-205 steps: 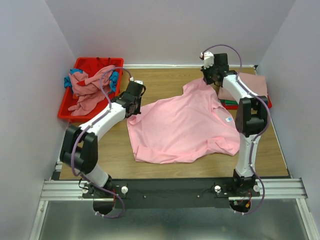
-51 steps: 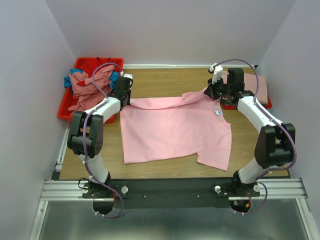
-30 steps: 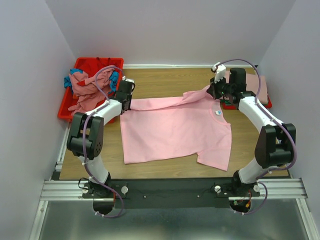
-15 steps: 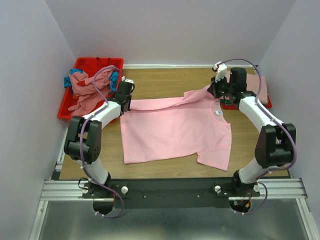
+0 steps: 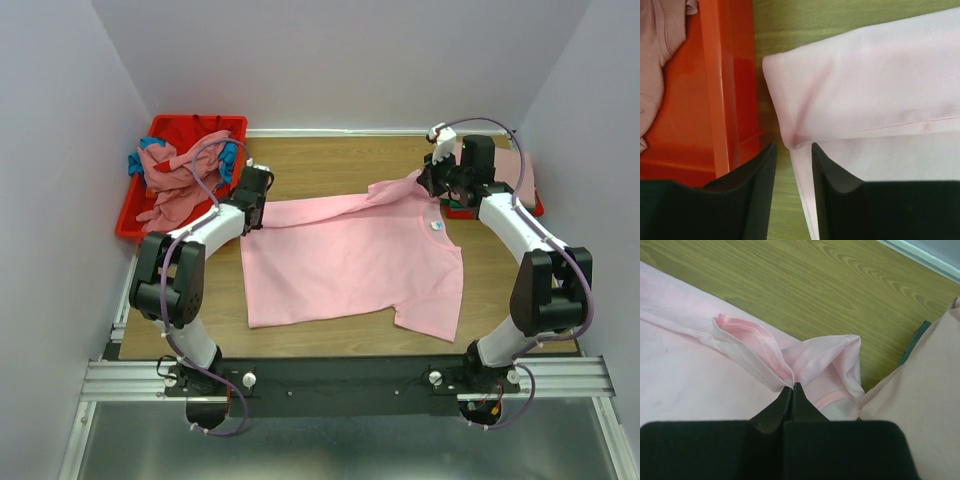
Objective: Fold and stack the t-shirts
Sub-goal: Fold the tshirt
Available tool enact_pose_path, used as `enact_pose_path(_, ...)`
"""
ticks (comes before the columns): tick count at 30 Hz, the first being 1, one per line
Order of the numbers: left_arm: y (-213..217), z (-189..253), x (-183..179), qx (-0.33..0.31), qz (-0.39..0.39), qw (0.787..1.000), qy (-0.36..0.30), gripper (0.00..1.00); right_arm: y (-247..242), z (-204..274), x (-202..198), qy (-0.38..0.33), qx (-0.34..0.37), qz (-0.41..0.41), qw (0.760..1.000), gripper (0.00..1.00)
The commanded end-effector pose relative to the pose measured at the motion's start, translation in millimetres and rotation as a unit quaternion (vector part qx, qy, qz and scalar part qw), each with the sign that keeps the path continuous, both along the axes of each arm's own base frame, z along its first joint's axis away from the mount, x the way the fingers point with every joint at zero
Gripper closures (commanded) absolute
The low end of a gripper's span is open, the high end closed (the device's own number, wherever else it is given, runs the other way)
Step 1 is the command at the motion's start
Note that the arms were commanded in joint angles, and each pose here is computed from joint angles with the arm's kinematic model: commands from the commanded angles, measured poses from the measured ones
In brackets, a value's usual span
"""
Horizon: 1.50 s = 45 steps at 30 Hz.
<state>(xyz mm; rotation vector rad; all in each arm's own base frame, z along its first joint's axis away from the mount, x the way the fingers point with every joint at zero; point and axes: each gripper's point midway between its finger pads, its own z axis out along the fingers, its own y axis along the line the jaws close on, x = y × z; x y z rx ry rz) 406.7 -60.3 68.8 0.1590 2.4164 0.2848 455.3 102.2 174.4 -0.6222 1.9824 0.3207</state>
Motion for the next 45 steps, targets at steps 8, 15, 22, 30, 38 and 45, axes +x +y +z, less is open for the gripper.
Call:
enact_pose_path(8, -13.9, 95.4, -13.6, -0.032, -0.006, 0.993, -0.11, 0.5, 2.2, -5.5, -4.8, -0.002, 0.004, 0.016, 1.0, 1.0)
enact_pose_path(15, -5.5, 158.8, -46.4, -0.07, -0.023, 0.972, -0.224, 0.41, -0.9, -11.7, -18.5, -0.01, -0.017, 0.038, 0.999, 1.0)
enact_pose_path(22, -4.1, 178.2, -70.6, -0.101, -0.037, 0.956, -0.272, 0.37, -11.2, -28.7, -33.3, -0.005, -0.055, 0.045, 0.997, 1.0)
enact_pose_path(30, -15.5, 164.1, -70.2, -0.124, -0.055, 0.955, -0.264, 0.37, -4.3, -47.6, -59.9, 0.017, -0.064, 0.097, 0.993, 1.0)
enact_pose_path(38, -22.9, 153.3, -64.2, -0.13, -0.065, 0.957, -0.25, 0.37, -9.4, -72.6, -76.4, 0.054, -0.09, 0.118, 0.988, 1.0)
enact_pose_path(45, -25.8, 153.9, -61.9, -0.133, -0.071, 0.956, -0.251, 0.37, -12.3, -98.9, -113.2, 0.101, -0.123, 0.181, 0.97, 1.0)
